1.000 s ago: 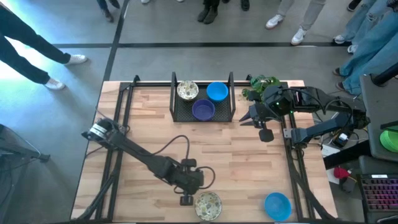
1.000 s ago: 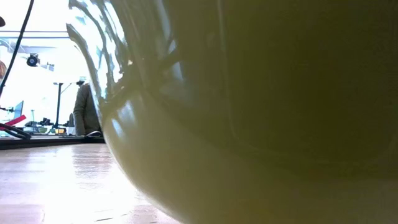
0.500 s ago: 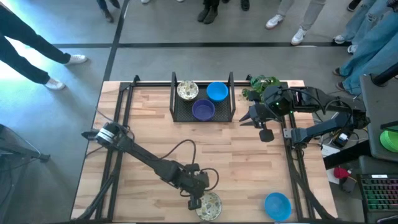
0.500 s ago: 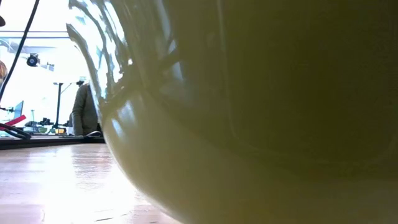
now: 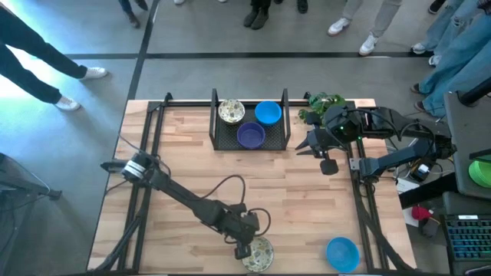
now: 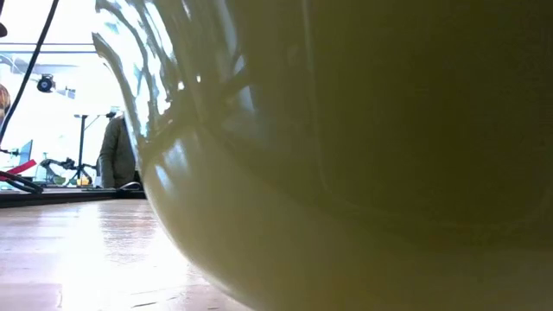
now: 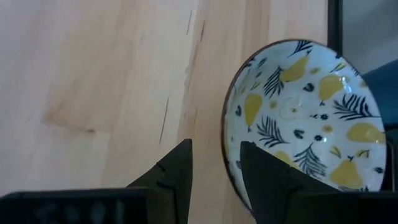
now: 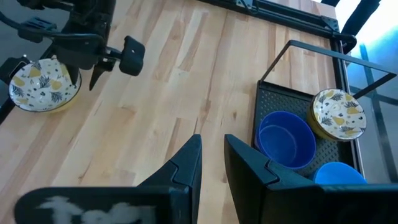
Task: Pick & Place Mini bowls
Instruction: Stack the white bowl on top of the white bowls on the shelf
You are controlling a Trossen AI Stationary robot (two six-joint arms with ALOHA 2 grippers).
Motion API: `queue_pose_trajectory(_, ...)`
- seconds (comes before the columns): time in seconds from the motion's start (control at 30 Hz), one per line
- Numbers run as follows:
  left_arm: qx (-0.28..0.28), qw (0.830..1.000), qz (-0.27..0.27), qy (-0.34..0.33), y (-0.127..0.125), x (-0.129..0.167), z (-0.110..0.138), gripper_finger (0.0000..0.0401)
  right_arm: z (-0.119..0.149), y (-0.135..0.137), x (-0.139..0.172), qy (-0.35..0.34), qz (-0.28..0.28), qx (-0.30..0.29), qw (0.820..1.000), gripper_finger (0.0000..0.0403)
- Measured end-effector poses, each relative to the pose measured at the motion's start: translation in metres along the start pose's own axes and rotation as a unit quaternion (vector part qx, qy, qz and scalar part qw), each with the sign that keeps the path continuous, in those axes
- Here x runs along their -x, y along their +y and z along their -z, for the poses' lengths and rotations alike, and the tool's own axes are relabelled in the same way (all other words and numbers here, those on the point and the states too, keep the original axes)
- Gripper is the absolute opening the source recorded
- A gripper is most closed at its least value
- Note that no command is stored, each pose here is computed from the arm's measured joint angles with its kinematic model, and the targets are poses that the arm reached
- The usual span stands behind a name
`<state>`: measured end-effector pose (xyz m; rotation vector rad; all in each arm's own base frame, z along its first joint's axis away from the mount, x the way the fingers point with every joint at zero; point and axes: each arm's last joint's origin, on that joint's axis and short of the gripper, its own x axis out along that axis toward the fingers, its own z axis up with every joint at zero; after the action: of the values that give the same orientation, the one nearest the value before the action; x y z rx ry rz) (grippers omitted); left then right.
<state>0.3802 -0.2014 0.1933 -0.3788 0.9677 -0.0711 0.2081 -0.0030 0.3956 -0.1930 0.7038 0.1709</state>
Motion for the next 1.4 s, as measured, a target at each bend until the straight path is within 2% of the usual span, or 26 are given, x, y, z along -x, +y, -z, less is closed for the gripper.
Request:
queue_pose_trajectory(0.8, 0.004, 1.0, 0.002, 0.001, 0.002, -0.01, 0.004, 0.0126, 0.0, 0.0, 0.0, 0.0, 0.0, 0.003, 1.0, 0.0066)
queue_pose_trajectory(1.4, 0.028, 0.999, 0.016, -0.01, 0.013, -0.023, 0.018, 0.0126, 0.0, 0.0, 0.0, 0.0, 0.0, 0.005, 1.0, 0.0066)
